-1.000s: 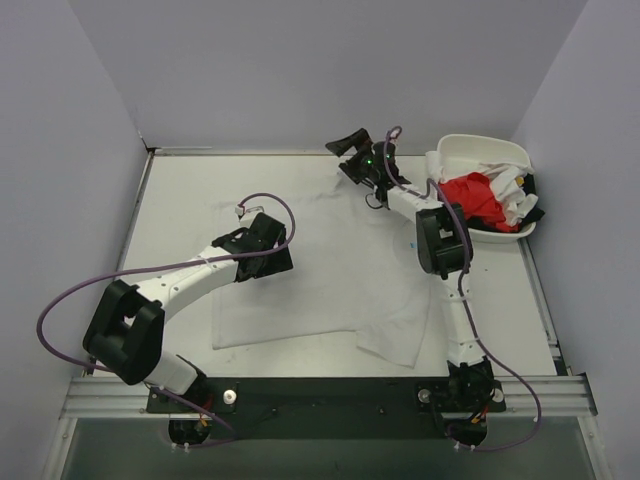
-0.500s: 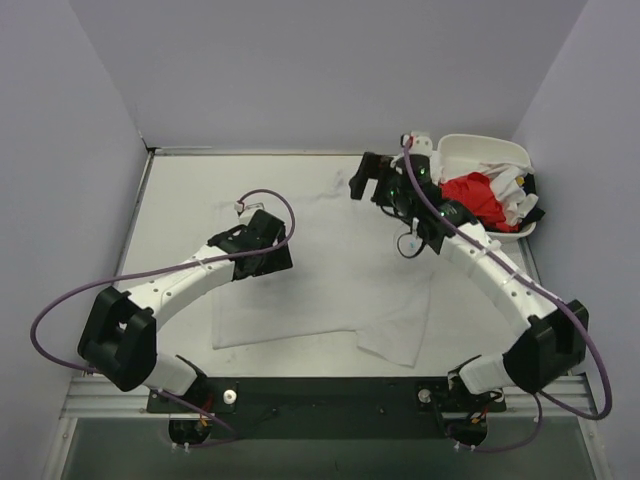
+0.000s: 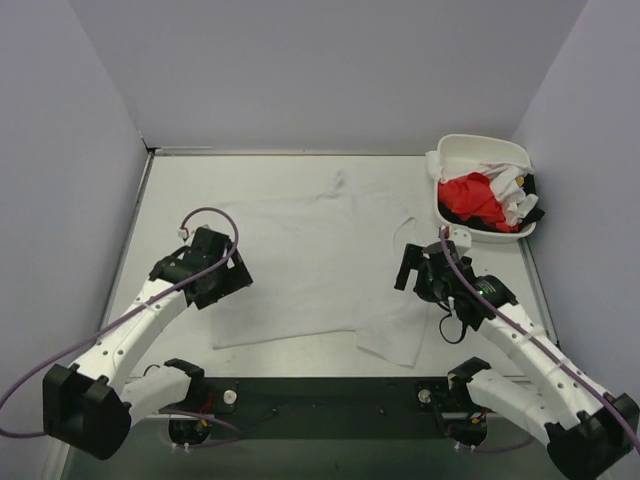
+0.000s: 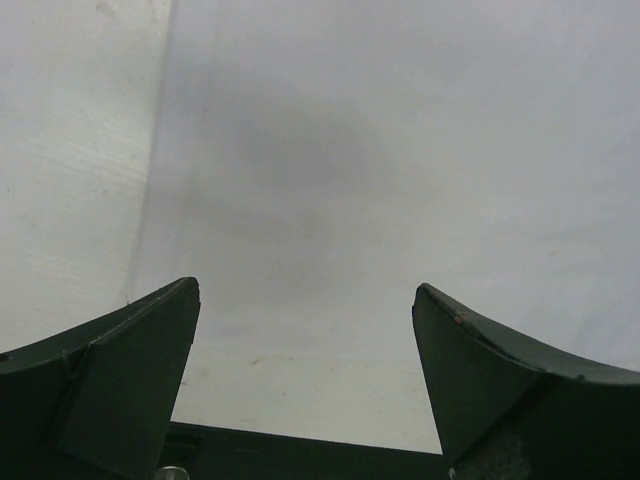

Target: Fold and stack the t-shirts

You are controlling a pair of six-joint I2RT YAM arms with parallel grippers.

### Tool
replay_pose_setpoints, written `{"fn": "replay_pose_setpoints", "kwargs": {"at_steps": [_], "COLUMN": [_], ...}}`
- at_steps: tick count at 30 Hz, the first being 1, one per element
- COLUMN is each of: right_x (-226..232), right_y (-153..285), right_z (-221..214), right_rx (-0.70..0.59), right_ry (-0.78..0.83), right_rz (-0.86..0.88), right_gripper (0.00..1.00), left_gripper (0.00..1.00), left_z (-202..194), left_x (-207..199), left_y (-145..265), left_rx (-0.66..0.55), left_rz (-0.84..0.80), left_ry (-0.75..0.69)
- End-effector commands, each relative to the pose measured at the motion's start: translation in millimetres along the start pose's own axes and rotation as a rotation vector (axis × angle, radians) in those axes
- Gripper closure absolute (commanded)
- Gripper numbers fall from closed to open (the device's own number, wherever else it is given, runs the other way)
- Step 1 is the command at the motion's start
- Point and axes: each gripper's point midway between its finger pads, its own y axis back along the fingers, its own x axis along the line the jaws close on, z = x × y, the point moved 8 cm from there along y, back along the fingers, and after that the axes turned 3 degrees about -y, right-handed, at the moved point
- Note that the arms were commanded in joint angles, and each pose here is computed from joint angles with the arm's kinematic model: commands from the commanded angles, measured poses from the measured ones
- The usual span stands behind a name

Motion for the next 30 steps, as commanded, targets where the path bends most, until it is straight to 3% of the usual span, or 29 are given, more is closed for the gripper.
{"fn": "replay_pose_setpoints", "kwargs": {"at_steps": [1,6,17,24,30], "right_x": [-7.8,-8.0,-4.4,6.0,17.9], "right_y": [19.0,26.3,24.3,23.6,24.2], "right_z": [-7.6,-4.8,-10.7,-10.7,-14.2], "right_rx": [-0.005,-0.020,0.006,0.008,-0.006], "right_ry": [-0.041,-0.023,0.023,0.026,0.034], "right_rz": [0.012,0.026,0.057,0.100,0.156], "right_gripper": [0.02,0.02,0.03,0.03,0.03], "left_gripper": [0.03,0.05,0.09,0.16,0.18], "left_z": [-20.9,-46.6,-66.4,-64.1,-61.8], "left_x": [21.1,35.6,55.9,71.0,72.6], "left_y": [10.0,4.2,4.9,13.6,11.2], "left_rx": [0.089,0.198,0.223,0.214,0.195], "left_rz": [-0.031,-0.053,0.049,0.230,0.262], "left_ry": [0.122,0.262,0.328,0.313,0.320]}}
